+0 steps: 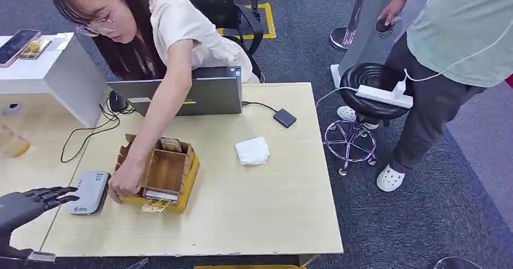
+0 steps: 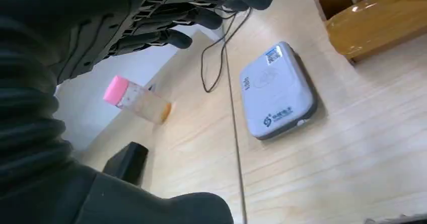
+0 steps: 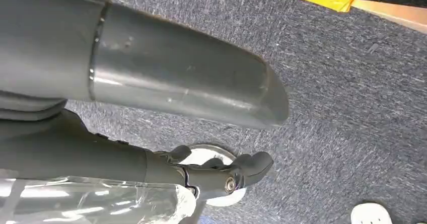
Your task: Pass the card to the sensor for recognition and then transmit it.
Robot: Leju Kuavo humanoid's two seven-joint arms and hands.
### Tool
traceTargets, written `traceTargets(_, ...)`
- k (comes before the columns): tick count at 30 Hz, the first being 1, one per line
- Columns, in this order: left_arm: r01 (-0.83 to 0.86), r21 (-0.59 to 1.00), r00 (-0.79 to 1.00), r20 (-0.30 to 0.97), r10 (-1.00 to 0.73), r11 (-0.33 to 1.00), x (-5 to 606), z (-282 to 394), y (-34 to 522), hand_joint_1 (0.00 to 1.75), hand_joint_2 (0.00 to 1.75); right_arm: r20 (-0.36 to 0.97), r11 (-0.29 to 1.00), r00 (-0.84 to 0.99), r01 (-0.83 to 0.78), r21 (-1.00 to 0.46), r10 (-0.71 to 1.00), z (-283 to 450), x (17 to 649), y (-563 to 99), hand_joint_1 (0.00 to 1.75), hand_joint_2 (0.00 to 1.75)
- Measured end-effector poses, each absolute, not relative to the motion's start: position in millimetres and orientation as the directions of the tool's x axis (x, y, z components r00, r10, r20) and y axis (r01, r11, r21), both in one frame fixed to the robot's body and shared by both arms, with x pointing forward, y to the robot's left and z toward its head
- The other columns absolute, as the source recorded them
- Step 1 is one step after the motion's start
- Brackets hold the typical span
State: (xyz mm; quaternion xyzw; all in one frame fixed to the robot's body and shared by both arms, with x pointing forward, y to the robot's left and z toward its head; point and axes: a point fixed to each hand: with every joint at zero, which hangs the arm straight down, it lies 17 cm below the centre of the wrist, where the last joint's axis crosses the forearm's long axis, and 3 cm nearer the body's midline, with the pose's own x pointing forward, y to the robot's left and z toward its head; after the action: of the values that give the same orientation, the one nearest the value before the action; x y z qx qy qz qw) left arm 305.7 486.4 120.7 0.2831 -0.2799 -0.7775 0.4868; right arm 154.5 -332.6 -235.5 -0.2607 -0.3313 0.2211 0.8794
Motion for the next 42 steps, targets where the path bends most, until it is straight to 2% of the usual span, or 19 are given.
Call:
traceTargets(11, 0.639, 0.715, -0.345, -0.062, -0.937, -0.283, 294, 110, 468, 0.00, 1.75, 0.467, 0.765, 0.680, -0.218, -0.606, 0.565, -235, 156, -332, 0.00, 0.00)
traceTargets(30, 0.633, 0.735, -0.330, -0.030, -0.943, -0.245, 276, 92, 457, 0.00, 1.75, 0.467, 0.762, 0.677, -0.221, -0.608, 0.569, -235, 159, -332, 0.00, 0.00)
traceTargets(42, 0.589, 0.792, -0.303, 0.030, -0.953, -0.163, 270, 77, 434, 0.00, 1.75, 0.471, 0.765, 0.678, -0.214, -0.608, 0.564, -234, 160, -333, 0.00, 0.00)
